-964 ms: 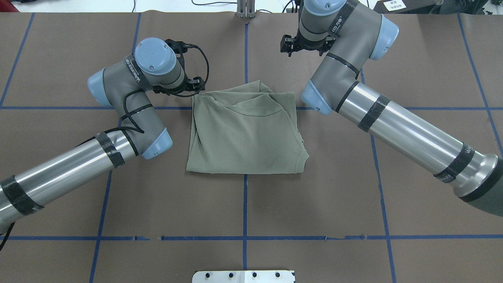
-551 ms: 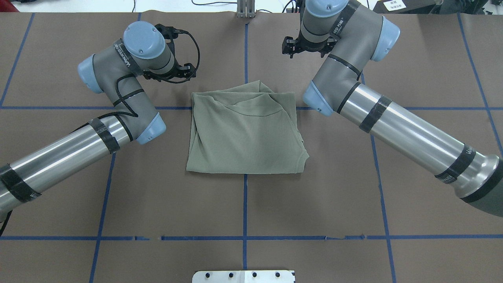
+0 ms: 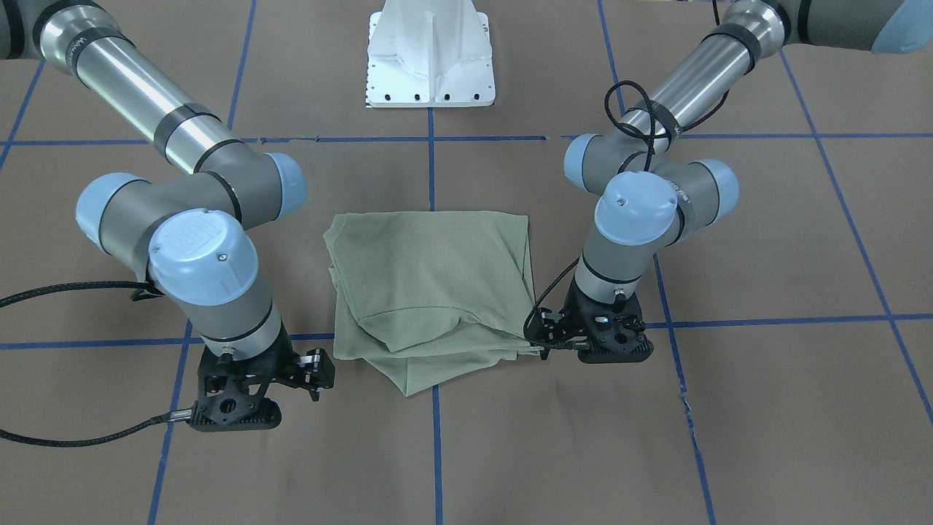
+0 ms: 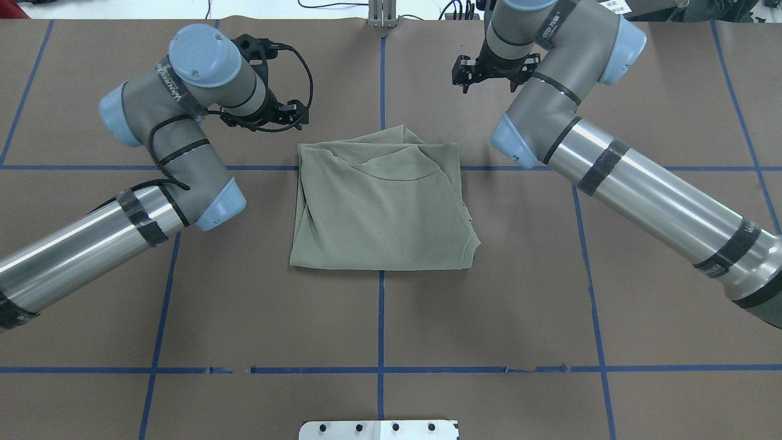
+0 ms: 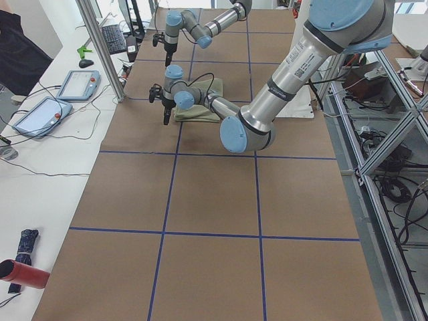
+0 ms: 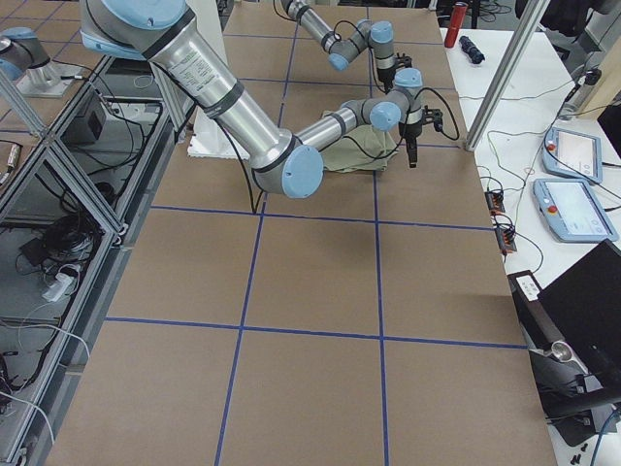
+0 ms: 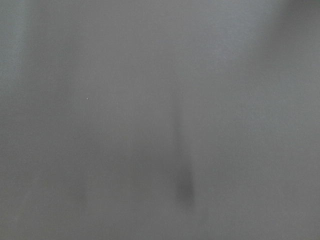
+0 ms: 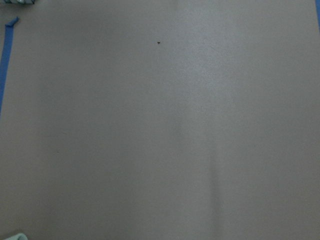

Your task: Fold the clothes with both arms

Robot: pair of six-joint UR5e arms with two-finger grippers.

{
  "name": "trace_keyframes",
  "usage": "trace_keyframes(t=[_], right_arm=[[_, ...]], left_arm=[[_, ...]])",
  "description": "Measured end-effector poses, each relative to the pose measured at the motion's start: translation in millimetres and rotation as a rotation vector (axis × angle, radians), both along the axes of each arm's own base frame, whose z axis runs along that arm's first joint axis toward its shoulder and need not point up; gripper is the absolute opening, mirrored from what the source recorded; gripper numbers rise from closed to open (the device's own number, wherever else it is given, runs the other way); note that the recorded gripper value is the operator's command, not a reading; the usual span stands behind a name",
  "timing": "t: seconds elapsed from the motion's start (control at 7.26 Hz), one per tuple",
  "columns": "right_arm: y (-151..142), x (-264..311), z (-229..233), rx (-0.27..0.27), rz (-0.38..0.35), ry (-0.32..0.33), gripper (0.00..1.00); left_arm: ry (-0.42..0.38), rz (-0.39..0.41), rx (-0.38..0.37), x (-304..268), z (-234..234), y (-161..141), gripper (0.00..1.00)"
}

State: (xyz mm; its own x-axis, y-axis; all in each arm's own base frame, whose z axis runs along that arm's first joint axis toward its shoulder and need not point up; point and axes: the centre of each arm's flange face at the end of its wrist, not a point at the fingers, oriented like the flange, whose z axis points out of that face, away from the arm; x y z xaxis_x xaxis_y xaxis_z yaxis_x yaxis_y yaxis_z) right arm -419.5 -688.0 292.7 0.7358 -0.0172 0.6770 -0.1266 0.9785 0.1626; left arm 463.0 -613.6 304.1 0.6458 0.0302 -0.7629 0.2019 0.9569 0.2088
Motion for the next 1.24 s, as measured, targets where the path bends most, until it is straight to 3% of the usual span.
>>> trace_keyframes(t=[0.28,0.69,0.96,1.24], right_arm=[[-10,91,55,0.020,-0.095,-0.012,1.00],[-6,277,119,0.073,-0.238,0.062,1.00],[28,388,184,0.058,-0.296,0.063,1.00],[94,442,264,-0.010,-0.275,0.040,1.00]], left_arm=[[-0.022,0.081,0.063,-62,-9,36,1.00],[-0.192,0.178,0.178,-193,-9,60,1.00],[-0.251,0.249,0.195,-292,34,64,1.00],[-0.176,0.286,0.103,-384,110,89,1.00]])
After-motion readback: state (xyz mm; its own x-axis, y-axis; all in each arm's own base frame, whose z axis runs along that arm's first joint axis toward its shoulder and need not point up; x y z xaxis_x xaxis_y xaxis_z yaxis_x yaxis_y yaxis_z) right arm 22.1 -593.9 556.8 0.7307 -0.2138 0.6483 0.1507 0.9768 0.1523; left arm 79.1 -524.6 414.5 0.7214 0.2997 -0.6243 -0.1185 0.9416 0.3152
